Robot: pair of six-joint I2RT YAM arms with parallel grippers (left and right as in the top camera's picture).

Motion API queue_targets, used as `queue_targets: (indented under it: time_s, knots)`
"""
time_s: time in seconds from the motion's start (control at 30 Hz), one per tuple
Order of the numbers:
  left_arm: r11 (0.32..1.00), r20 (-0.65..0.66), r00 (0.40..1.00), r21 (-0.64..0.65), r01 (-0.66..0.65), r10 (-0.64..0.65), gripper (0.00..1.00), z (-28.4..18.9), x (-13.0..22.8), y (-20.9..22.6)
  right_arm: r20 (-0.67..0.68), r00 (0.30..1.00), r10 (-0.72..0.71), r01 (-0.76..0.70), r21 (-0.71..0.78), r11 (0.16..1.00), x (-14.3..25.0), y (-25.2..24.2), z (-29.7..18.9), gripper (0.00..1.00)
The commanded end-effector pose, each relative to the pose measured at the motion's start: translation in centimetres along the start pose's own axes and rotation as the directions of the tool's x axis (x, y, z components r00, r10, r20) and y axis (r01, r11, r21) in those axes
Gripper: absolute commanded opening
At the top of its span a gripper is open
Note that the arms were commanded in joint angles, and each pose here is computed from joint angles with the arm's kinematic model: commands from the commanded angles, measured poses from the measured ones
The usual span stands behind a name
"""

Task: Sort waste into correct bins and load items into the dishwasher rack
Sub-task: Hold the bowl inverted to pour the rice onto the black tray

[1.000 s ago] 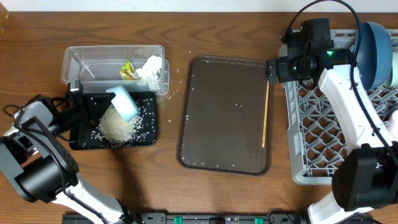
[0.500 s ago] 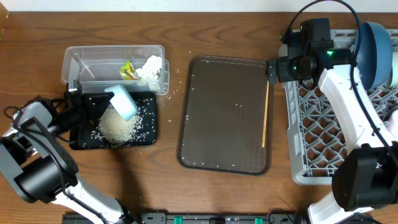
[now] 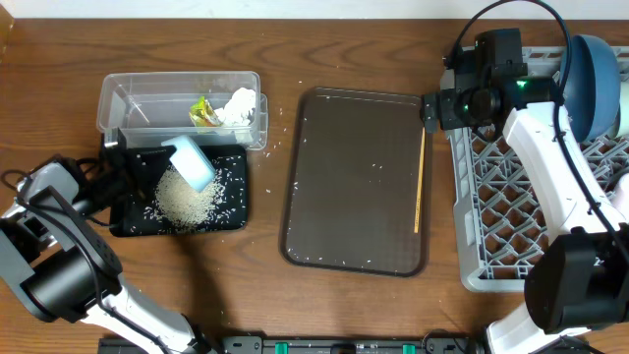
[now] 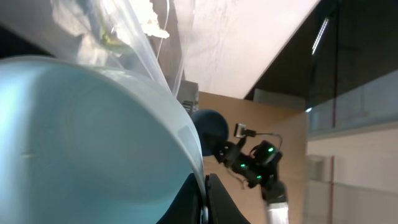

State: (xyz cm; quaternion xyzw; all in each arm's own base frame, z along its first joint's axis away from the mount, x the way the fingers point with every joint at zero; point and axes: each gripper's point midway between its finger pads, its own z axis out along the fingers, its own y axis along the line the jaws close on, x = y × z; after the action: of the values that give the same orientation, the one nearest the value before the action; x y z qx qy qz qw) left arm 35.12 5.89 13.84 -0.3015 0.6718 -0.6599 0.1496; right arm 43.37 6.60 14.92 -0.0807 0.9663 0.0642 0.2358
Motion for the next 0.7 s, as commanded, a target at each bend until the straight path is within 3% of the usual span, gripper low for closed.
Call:
queue_targets:
  time_s: [0.0, 0.1, 0.27, 0.37, 0.4, 0.43, 0.53, 0.67]
  knots:
    - [0.996, 0.003, 0.996, 0.008, 0.088, -0.088, 0.07, -0.2, 0.3, -0.2, 0.002, 1.0, 0.012, -0.012, 0.003, 1.0, -0.1, 0.1, 0.0, 0.99]
    - [0.997, 0.0, 0.997, 0.011, 0.074, -0.074, 0.06, -0.1, 0.4, -0.3, 0.003, 1.0, 0.012, -0.012, 0.003, 1.0, -0.1, 0.1, 0.0, 0.99]
    - [0.992, -0.007, 0.992, 0.004, -0.124, 0.124, 0.06, 0.1, 0.4, -0.2, 0.002, 1.0, 0.012, -0.012, 0.004, 1.0, -0.1, 0.1, 0.0, 0.99]
    - [0.998, -0.013, 1.0, -0.068, -0.003, 0.002, 0.06, 0.1, 0.5, 1.0, 0.002, 1.0, 0.012, -0.012, 0.003, 1.0, -0.1, 0.1, 0.0, 0.99]
    - [1.0, -0.01, 1.0, -0.024, 0.001, -0.001, 0.06, 0.1, 0.5, 0.3, 0.002, 1.0, 0.012, -0.012, 0.004, 1.0, -0.1, 0.1, 0.0, 0.99]
    - [0.998, -0.009, 0.999, 0.034, -0.048, 0.048, 0.06, 0.3, 0.8, -0.9, 0.002, 1.0, 0.012, -0.012, 0.003, 1.0, -0.1, 0.1, 0.0, 0.99]
    - [0.982, -0.015, 0.982, 0.026, -0.187, 0.187, 0.06, 0.5, 1.2, -1.6, 0.002, 1.0, 0.012, -0.012, 0.003, 1.0, -0.1, 0.1, 0.0, 0.99]
    - [0.99, -0.017, 0.99, -0.017, -0.143, 0.143, 0.06, 0.4, 0.8, -0.8, 0.002, 1.0, 0.012, -0.012, 0.003, 1.0, -0.1, 0.1, 0.0, 0.99]
